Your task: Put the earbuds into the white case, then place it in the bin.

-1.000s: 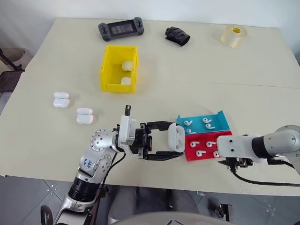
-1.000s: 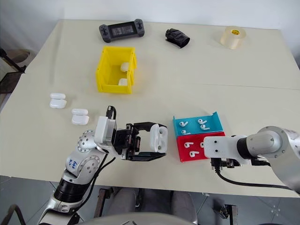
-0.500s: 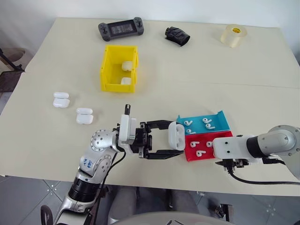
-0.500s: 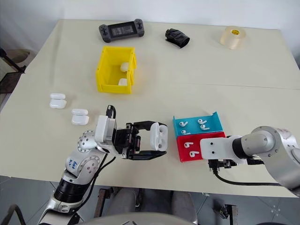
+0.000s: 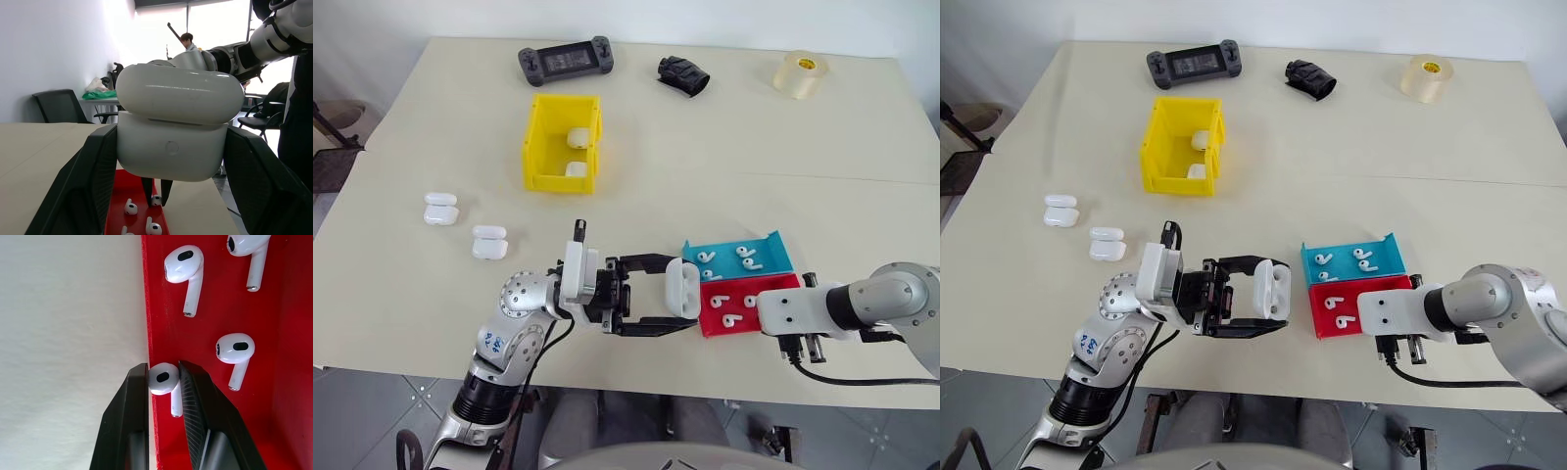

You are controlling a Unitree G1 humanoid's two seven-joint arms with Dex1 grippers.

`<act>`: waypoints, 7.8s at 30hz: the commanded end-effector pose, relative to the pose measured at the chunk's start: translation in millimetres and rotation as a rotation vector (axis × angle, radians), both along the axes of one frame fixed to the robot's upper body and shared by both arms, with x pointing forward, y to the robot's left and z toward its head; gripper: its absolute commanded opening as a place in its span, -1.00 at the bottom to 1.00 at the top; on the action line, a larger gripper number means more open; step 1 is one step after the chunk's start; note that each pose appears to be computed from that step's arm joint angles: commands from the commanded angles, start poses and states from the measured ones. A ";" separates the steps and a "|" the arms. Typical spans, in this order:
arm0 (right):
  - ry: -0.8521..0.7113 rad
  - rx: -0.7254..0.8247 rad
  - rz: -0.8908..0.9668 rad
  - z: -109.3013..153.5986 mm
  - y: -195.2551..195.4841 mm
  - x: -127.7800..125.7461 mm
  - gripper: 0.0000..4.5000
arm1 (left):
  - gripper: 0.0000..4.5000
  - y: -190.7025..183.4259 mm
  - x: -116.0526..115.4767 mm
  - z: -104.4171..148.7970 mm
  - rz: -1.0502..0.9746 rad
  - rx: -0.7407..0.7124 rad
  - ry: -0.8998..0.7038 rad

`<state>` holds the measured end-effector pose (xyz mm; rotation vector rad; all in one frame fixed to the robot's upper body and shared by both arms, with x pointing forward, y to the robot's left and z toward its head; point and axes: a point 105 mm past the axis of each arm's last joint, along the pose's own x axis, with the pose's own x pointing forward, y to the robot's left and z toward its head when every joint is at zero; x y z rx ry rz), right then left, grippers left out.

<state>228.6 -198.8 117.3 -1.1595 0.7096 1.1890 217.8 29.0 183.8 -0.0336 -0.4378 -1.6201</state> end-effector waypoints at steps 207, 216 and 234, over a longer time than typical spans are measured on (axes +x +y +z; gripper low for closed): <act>-0.041 0.093 -0.191 31.0 -4.2 106.9 -0.24 | 0.27 13.4 21.2 -8.6 -0.032 -0.028 0.054; -0.047 0.116 -0.189 30.4 0.2 106.9 -0.76 | 0.27 14.1 21.8 -8.1 -0.031 -0.023 0.052; -0.181 0.973 -0.136 120.2 27.8 46.4 -0.76 | 0.27 14.8 27.4 -4.2 -0.062 -0.008 0.047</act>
